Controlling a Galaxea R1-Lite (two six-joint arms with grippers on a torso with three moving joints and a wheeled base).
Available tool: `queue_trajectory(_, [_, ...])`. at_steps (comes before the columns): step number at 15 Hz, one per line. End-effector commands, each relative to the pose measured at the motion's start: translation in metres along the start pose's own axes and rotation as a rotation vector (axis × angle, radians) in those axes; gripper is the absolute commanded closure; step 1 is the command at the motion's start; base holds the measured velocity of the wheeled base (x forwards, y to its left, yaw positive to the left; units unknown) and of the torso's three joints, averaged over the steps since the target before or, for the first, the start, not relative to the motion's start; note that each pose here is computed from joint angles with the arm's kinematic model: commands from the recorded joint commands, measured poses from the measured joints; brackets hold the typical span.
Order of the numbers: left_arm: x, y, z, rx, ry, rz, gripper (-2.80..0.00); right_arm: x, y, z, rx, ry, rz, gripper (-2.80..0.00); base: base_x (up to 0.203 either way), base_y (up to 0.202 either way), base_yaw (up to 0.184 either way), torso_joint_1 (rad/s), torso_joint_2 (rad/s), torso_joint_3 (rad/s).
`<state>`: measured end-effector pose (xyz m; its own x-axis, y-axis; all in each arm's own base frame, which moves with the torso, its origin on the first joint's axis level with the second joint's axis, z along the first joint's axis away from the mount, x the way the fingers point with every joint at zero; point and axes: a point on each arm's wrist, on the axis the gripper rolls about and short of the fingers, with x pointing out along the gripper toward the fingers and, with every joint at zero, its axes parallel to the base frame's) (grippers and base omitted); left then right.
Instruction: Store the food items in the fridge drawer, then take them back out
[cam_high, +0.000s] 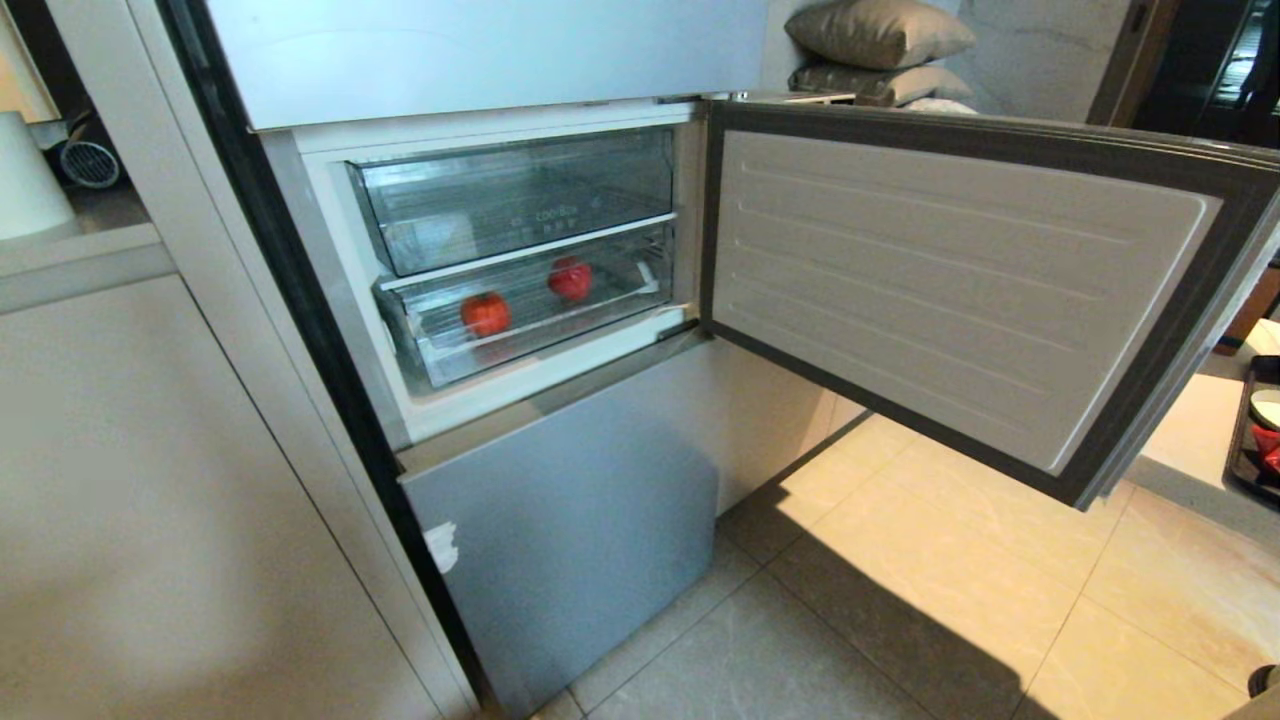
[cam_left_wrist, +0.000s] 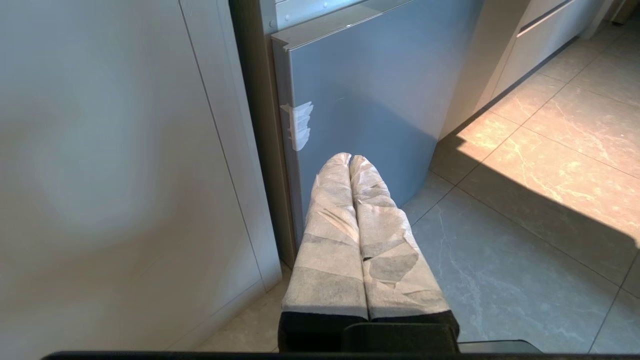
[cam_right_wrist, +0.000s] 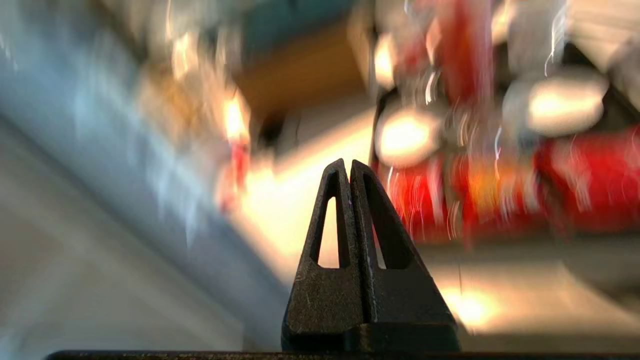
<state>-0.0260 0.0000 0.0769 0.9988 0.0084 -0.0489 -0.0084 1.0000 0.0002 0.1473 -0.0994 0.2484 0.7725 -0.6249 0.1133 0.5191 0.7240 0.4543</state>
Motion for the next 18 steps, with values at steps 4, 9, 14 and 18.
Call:
queue_trajectory(4, [0.000, 0.000, 0.000, 0.000, 0.000, 0.001, 0.00, 0.090, -0.005, 0.008, 0.185, 0.000, 0.072, 0.00, 0.000, 0.000, 0.000, 0.000, 0.00, 0.000])
queue_trajectory(9, [0.000, 0.000, 0.000, 0.000, 0.000, 0.002, 0.00, 0.132, 0.008, 0.014, 0.497, 0.235, 0.400, 0.00, 0.000, 0.000, 0.000, 0.000, 0.00, 0.000])
queue_trajectory(14, [0.000, 0.000, 0.000, 0.000, 0.000, 0.001, 0.00, 0.153, 0.016, 0.022, 0.708, 0.380, 0.515, 0.00, 0.000, 0.000, 0.000, 0.000, 0.00, 0.000])
queue_trajectory(18, [0.000, 0.000, 0.000, 0.000, 0.000, 0.001, 0.00, 0.165, 0.015, 0.015, 0.770, 0.616, 0.486, 0.00, 0.000, 0.000, 0.000, 0.000, 0.00, 0.000])
